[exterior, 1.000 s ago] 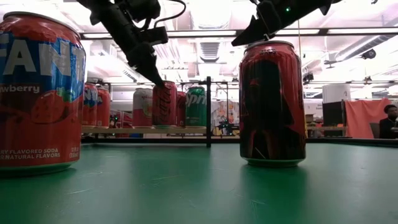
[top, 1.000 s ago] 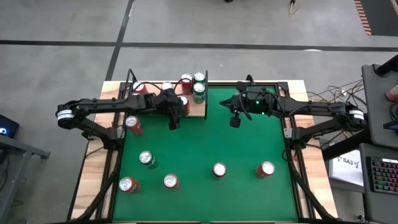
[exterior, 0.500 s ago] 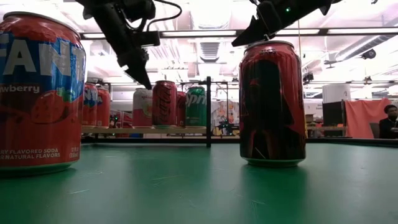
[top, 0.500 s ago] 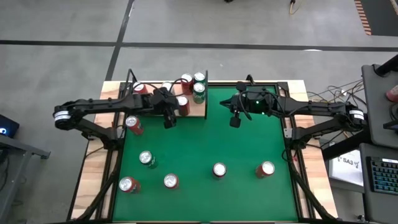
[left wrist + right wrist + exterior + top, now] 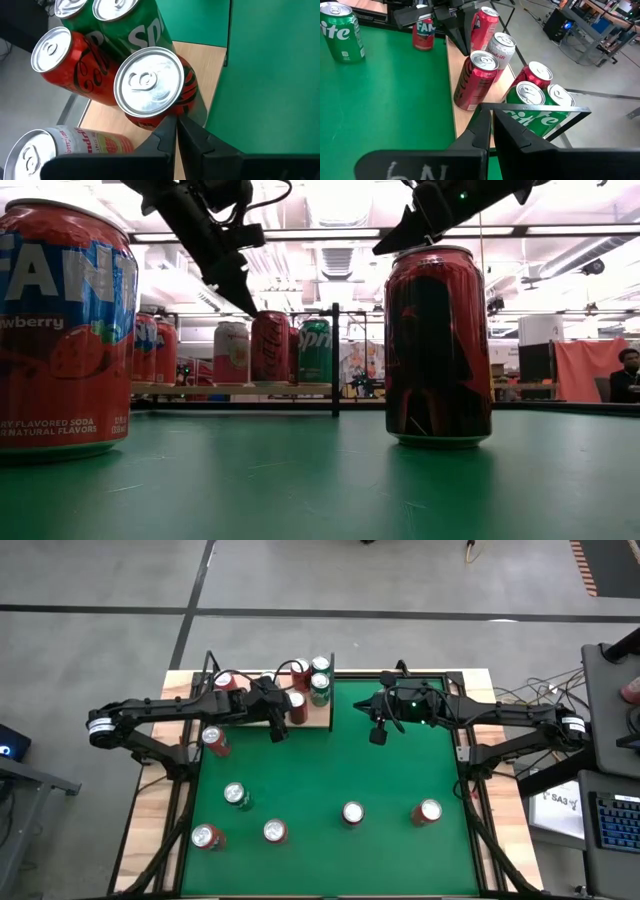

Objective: Place canned beverage on shelf
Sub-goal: Put the red-black soda can on the shelf aligned with the other red-black soda can

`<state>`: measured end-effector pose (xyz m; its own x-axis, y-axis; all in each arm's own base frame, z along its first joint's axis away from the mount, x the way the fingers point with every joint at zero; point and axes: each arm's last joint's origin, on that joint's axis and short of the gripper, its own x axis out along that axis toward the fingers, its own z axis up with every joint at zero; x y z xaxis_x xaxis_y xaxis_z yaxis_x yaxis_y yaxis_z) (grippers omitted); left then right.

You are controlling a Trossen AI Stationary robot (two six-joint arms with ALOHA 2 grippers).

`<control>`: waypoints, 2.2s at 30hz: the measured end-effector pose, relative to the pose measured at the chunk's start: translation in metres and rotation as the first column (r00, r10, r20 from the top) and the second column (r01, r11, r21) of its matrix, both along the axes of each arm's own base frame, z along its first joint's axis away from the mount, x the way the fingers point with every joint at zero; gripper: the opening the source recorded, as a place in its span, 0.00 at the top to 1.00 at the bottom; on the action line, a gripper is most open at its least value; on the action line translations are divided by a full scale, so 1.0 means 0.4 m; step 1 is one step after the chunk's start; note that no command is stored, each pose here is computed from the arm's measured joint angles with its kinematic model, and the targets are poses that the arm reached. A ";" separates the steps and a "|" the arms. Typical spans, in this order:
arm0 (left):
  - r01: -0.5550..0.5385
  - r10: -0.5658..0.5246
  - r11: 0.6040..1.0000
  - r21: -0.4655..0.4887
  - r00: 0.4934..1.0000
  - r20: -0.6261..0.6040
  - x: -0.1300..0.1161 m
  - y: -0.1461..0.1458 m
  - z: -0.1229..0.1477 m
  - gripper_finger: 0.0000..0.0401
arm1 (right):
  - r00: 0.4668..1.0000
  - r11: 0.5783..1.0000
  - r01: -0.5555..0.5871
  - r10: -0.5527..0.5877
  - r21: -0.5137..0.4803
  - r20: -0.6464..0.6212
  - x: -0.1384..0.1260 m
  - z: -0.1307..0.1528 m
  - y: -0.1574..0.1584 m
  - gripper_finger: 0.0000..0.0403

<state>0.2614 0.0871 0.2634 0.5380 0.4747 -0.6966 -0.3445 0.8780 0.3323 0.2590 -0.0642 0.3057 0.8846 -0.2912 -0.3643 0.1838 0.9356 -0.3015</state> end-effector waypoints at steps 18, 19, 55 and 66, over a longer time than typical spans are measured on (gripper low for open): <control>-0.079 0.081 0.995 -0.068 0.996 0.024 0.001 0.003 -0.013 1.00 | 1.000 1.000 0.000 0.000 0.000 0.000 0.000 0.000 0.000 0.97; -0.078 0.080 0.994 -0.081 0.996 0.027 0.002 0.001 -0.014 1.00 | 1.000 1.000 0.000 0.000 0.000 0.000 0.000 0.000 0.000 0.97; -0.114 0.115 0.993 -0.008 0.992 0.045 0.067 0.027 -0.069 1.00 | 1.000 1.000 0.002 -0.002 0.003 0.000 0.000 0.000 0.000 0.97; -0.118 0.115 0.993 0.026 0.990 0.080 0.072 0.037 -0.061 1.00 | 1.000 1.000 0.001 -0.001 0.003 0.000 0.000 0.000 0.000 0.97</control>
